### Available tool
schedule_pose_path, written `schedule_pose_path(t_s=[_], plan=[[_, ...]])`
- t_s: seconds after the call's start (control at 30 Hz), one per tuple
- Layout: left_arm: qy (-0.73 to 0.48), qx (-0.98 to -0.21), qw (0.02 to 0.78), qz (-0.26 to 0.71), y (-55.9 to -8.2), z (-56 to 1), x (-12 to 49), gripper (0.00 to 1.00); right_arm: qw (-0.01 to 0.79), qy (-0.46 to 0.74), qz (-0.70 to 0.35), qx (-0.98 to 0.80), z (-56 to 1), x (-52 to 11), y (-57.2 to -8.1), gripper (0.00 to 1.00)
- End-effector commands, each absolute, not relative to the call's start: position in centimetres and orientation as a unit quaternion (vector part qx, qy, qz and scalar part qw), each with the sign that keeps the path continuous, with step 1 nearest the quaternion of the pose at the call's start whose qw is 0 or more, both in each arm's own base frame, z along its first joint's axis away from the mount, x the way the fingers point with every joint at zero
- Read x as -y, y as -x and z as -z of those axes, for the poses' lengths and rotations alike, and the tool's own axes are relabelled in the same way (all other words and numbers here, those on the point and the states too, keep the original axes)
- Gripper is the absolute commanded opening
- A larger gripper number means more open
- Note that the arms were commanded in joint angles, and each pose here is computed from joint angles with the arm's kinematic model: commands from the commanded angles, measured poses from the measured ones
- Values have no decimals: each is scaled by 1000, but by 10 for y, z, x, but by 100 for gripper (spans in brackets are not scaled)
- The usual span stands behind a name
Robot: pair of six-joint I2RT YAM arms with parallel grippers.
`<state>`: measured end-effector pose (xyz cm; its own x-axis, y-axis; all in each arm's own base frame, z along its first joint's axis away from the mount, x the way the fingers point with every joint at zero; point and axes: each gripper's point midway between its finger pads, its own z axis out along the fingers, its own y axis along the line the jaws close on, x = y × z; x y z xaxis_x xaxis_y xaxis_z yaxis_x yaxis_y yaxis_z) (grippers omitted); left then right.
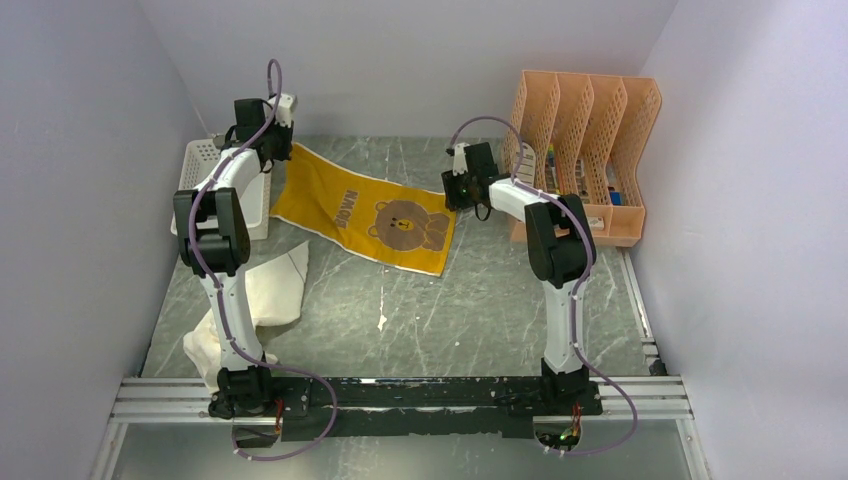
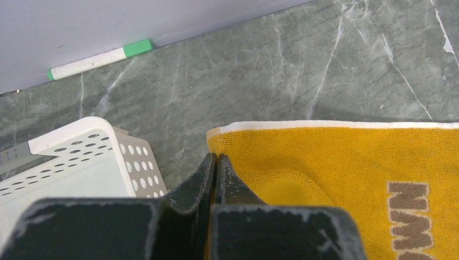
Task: Roll the towels
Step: Flatten out the towel at the center of the board, then fold the towel at the center of the board.
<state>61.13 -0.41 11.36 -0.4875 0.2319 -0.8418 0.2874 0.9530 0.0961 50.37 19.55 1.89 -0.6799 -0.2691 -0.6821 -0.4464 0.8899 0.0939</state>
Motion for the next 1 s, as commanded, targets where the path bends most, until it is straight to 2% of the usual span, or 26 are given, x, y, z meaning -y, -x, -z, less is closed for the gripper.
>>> schedule_pose_path(t_s=[0.0,0.1,0.17,0.2,0.33,0.57,0.73,0.8,0.97], plan=[[-159,-852,498,19,-620,-132,2,7,342,183,-112,-915,-3,-190,-510,37],[-159,-852,497,19,-620,-131,1,7,338,182,-100,-918,3,-186,-514,20],[-159,-853,497,19,-620,-131,1,7,337,182,-89,-920,6,-183,-516,4],[-159,-853,497,21,-620,-131,2,7,338,182,-82,-920,6,-181,-518,0],[-157,-851,500,37,-622,-129,7,7,362,176,-71,-913,-6,-170,-539,0],[-158,-846,505,66,-632,-114,20,7,431,157,-58,-887,-51,-137,-608,0],[-156,-824,538,84,-654,-114,28,7,480,174,-16,-860,-67,-118,-652,0],[-167,-812,552,90,-663,-115,49,7,504,189,-11,-843,-77,-118,-667,0],[-159,-788,590,76,-683,-119,53,7,541,233,-16,-808,-87,-126,-681,0]])
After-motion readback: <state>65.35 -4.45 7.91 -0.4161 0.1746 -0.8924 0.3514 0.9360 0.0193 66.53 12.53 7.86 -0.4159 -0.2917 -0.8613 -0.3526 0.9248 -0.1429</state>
